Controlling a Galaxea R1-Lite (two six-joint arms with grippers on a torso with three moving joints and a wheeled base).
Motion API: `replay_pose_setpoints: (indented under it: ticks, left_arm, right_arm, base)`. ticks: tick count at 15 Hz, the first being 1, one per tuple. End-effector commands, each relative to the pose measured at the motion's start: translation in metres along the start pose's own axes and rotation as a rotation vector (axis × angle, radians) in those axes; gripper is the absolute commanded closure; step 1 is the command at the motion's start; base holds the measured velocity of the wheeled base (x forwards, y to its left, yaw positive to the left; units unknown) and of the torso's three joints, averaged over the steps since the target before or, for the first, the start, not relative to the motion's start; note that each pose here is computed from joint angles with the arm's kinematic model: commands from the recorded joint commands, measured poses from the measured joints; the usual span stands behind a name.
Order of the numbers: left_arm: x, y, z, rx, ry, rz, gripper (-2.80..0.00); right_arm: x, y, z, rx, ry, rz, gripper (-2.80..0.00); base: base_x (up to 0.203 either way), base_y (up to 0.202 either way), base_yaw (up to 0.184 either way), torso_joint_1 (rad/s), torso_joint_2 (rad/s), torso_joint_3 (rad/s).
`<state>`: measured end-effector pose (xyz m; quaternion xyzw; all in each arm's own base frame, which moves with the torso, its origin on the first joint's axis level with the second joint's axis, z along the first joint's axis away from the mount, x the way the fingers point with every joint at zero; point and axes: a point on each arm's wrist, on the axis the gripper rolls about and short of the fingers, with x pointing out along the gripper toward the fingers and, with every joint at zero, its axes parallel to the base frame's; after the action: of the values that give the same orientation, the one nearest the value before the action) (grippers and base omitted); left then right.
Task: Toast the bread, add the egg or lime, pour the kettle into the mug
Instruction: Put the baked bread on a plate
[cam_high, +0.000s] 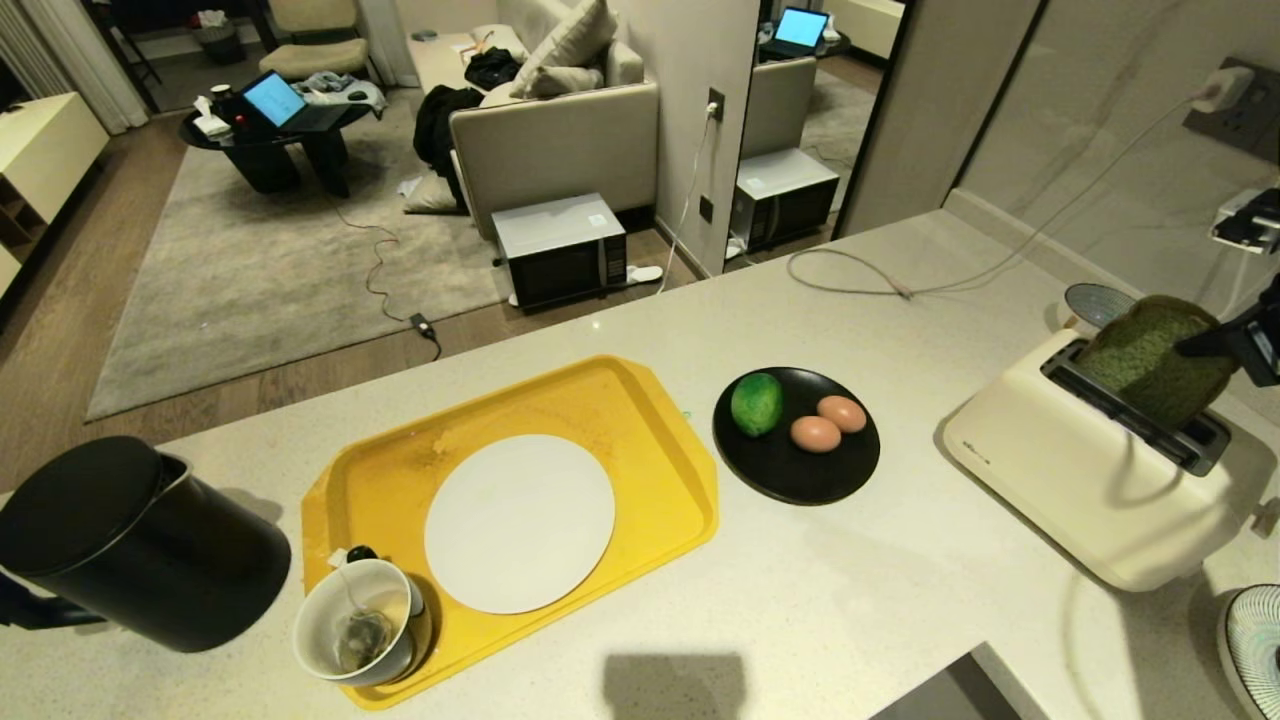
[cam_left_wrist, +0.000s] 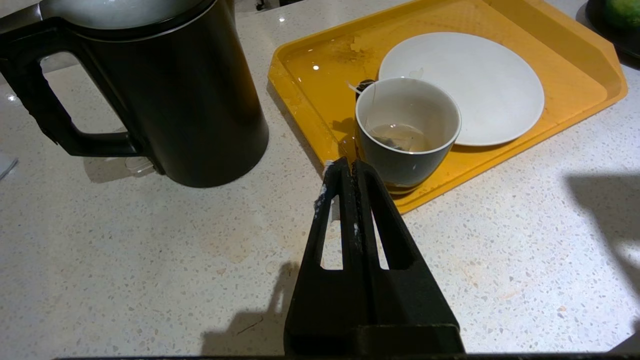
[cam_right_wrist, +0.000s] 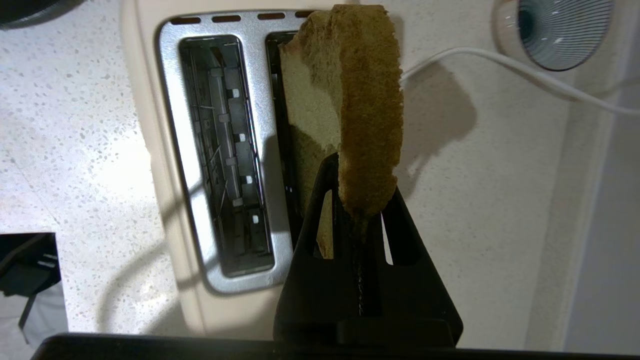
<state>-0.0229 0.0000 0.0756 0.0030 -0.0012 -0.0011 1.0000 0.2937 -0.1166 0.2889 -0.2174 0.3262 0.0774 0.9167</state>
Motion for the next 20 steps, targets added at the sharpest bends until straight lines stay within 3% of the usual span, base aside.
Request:
replay_pose_setpoints:
  ticks: [1,9,20]
  left_arm:
    - [0.000,0.000,0.000,0.000,-0.001,0.000,0.00]
    - [0.000,0.000,0.000,0.000,-0.001,0.001,0.00]
    - [0.000,0.000,0.000,0.000,-0.001,0.001,0.00]
  right_arm:
    - [-0.036,0.009,0.005,-0.021,-0.048,-0.048,0.00]
    - [-0.086,0.033,0.001,-0.045,-0.101,-0.099,0.00]
    - [-0.112,0.045,0.000,-0.062,-0.140,-0.136,0.00]
  base:
    - [0.000,0.000,0.000,0.000,0.00,0.000]
    - [-0.001,0.000,0.008,0.001,0.00,0.001]
    - [-0.001,-0.007,0.166,0.004,0.00,0.002]
